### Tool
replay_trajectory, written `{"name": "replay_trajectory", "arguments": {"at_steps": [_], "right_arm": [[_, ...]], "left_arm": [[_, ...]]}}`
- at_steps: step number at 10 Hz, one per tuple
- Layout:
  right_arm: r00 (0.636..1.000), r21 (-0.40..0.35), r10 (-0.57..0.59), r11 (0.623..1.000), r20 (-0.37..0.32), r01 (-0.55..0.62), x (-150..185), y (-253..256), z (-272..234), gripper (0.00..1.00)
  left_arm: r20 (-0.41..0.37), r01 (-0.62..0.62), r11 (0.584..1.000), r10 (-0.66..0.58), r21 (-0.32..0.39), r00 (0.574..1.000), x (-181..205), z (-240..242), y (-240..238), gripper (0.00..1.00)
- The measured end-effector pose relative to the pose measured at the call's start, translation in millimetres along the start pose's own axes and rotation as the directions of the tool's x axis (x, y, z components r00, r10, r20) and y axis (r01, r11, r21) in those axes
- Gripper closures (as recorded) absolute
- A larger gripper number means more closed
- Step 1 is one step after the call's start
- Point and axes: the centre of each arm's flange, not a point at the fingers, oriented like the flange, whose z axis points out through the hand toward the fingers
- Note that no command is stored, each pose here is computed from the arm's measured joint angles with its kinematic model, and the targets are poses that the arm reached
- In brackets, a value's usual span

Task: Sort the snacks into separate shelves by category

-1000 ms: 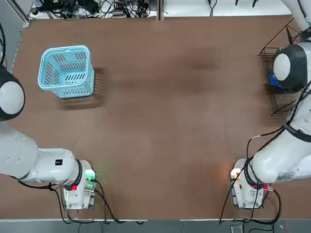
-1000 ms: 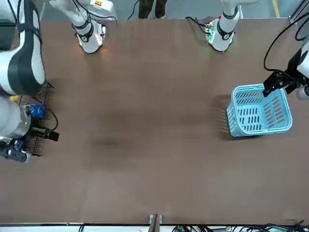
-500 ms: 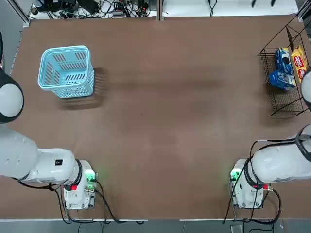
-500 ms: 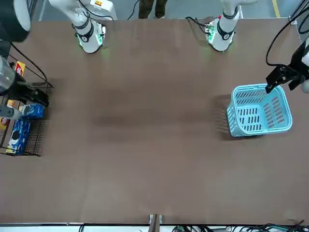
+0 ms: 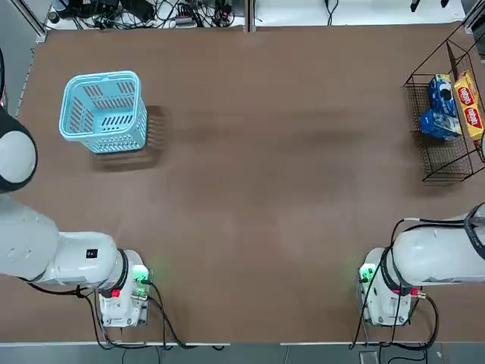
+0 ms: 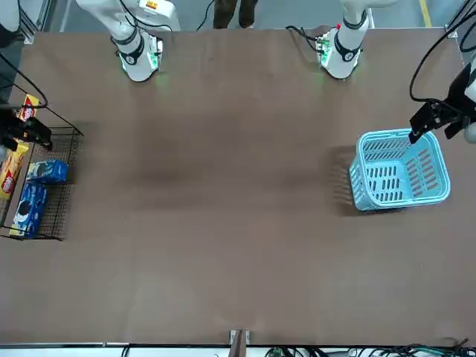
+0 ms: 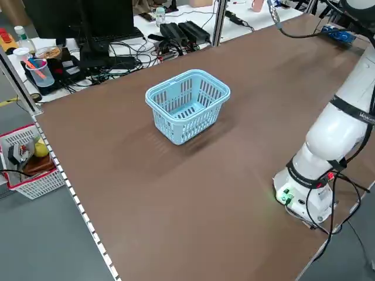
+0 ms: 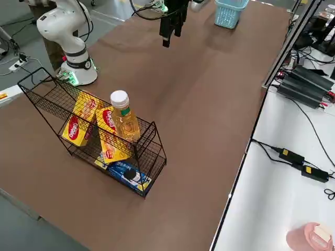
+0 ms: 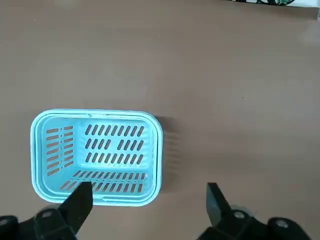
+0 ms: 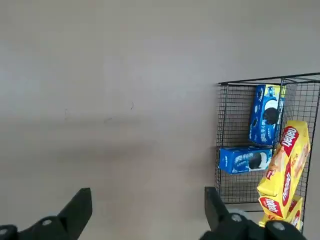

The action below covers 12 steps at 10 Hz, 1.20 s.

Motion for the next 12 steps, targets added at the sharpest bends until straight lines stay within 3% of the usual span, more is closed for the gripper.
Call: {"name": "replay_trajectory", "arguments": {"at_steps": [2,4,8,12], "right_arm": [[0.992,0.021,0.121,0.992,-0.033,-0.121,-3.6,-17.4,-16.7,0.01],[0.988,0.054,0.148,0.988,-0.034,-0.146,-10.3,-21.1,-30.6,0.01],[1.0,0.059,0.024,0.998,-0.012,-0.023,-17.0,2.8,-32.8,0.01],[1.0,0.059,-0.001,0.998,-0.008,0.002,-12.9,-2.6,-15.4,0.0]], "left_arm": [[0.0,-0.002,1.0,0.002,0.0,1.0,0.0,0.0,0.1,0.0],[0.005,-0.003,1.0,0.003,0.001,1.0,-0.5,0.4,-0.1,0.0],[0.014,-0.08,0.997,0.08,0.002,0.997,-1.4,1.3,-0.7,0.0],[0.014,-0.1,0.995,0.1,0.001,0.995,-1.3,1.3,-1.5,0.0]]}}
